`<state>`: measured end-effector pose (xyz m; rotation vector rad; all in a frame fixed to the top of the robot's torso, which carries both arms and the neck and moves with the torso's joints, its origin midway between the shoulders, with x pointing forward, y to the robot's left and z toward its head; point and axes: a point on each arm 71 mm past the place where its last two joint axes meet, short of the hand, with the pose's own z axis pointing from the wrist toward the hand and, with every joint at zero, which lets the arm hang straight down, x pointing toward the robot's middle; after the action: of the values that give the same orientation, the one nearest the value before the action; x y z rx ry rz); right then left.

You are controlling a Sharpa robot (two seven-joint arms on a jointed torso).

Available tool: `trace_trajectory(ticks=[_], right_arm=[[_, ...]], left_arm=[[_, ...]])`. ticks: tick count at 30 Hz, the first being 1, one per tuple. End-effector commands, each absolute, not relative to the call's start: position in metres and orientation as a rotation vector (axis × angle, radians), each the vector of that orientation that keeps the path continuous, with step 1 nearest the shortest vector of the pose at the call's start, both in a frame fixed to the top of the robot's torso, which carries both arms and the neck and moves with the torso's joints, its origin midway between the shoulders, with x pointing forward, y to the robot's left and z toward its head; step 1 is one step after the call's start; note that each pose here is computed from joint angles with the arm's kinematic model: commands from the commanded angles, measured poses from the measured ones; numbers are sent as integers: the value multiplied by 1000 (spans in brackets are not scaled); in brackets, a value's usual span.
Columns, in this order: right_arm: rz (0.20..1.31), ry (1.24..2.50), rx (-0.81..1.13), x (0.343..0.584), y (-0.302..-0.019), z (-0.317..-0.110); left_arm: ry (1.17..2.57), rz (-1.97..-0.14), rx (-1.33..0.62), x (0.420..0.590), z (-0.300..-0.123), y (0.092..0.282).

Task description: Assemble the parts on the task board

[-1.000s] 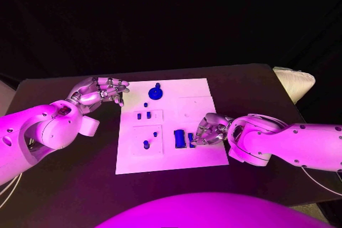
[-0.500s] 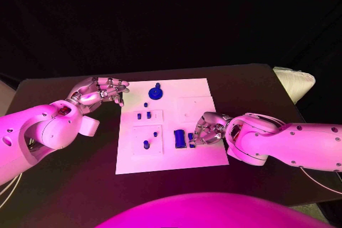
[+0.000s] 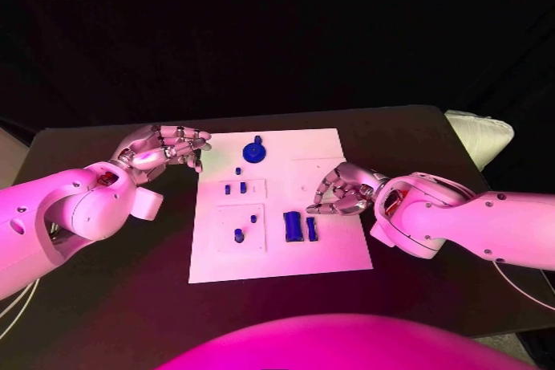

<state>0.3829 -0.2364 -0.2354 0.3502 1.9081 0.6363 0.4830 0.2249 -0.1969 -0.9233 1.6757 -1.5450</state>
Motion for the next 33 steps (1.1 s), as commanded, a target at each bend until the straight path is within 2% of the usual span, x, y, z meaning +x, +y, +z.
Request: trace_trajectory(ticks=[1,6,10,17,23,27,33], right_arm=[[873,1723,440,394,-238,-221],[986,1617,532,421,-249,-212],[1047,1530,617,453,-259,-208],[1082,1436,719,499,-268,-208],[1101,1380,803,529,-272,-211],[1114,1346,884,543,-276,-217],[1123,1328,933,550,-278,-223]], left_arm=[[1661,-1575,-919,484,-196,223],[1612,-1566,-934,490,-196,227],[1550,-1552,-957,499,-197,232],[1434,-1537,-994,518,-198,240],[1316,-1516,-1060,537,-201,246],[1234,-1501,-1097,548,-202,248],[1184,-1477,-1111,556,-202,250]])
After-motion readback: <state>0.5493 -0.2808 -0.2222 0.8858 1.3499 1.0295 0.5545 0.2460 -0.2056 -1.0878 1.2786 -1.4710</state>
